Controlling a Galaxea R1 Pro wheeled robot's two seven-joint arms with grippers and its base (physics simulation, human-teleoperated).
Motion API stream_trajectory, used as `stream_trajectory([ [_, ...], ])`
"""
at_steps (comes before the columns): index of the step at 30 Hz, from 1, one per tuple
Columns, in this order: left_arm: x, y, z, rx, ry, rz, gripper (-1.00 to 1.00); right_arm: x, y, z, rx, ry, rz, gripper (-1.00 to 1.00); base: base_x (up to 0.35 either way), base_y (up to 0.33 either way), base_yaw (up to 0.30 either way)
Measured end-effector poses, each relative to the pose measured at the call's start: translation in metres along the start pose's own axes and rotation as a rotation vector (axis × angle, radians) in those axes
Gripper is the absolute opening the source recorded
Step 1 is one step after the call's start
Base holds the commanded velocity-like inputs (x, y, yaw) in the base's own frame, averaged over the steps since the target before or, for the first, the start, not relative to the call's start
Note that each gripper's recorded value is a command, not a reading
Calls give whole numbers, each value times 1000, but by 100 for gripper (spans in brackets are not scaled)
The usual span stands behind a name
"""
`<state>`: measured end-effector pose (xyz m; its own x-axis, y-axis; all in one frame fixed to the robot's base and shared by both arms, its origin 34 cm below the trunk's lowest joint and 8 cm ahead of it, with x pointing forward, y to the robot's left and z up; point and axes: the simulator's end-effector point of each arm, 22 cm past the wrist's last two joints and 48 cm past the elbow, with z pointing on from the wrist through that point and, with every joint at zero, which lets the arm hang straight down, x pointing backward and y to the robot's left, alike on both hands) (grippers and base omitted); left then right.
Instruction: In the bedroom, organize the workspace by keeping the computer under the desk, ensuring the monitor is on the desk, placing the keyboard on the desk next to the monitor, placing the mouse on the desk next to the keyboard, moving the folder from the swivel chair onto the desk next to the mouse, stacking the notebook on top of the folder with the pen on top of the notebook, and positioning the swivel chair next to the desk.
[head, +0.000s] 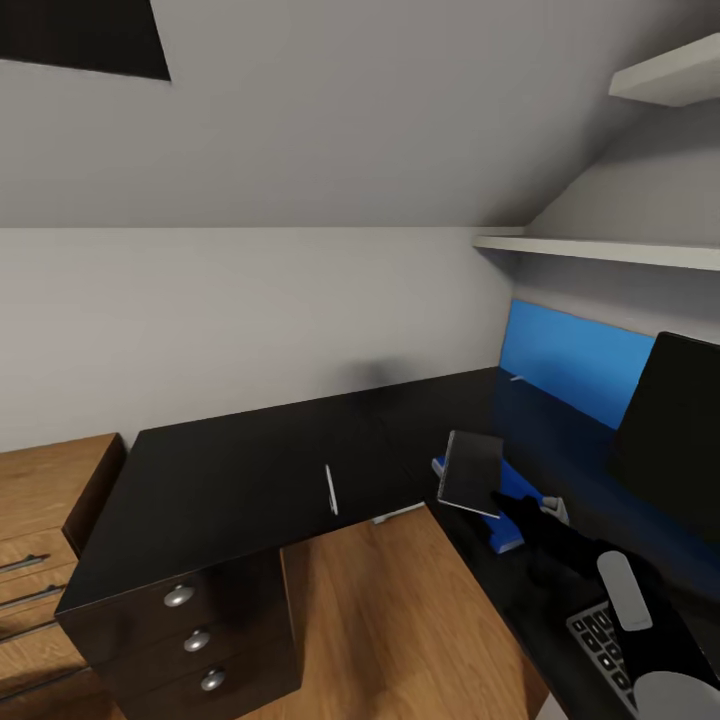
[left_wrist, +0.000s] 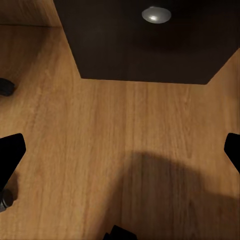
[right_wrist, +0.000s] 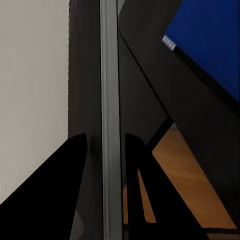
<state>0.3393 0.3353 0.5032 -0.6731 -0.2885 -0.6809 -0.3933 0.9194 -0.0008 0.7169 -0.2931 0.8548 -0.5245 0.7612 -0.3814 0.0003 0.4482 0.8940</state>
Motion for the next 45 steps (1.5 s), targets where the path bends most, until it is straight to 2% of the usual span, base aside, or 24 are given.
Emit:
stream_trajectory([
  [9,0,0,0,0,1,-1,100,1,-16,2,25,-27,9,-100,3,-140,0],
  [12,0,0,0,1,0,0,100,5,-27,2,43,-32,25,-100,0,-79,0],
  [16,0,1,0,0,-1,0,100,7,-32,3,48,-33,36,-100,0,-29,0],
  [36,-1,2,0,-3,-2,1,100,7,-36,2,55,-33,41,-100,3,-55,0],
  [45,-1,2,0,-3,-4,1,100,7,-36,2,57,-33,39,-100,154,-1,0],
])
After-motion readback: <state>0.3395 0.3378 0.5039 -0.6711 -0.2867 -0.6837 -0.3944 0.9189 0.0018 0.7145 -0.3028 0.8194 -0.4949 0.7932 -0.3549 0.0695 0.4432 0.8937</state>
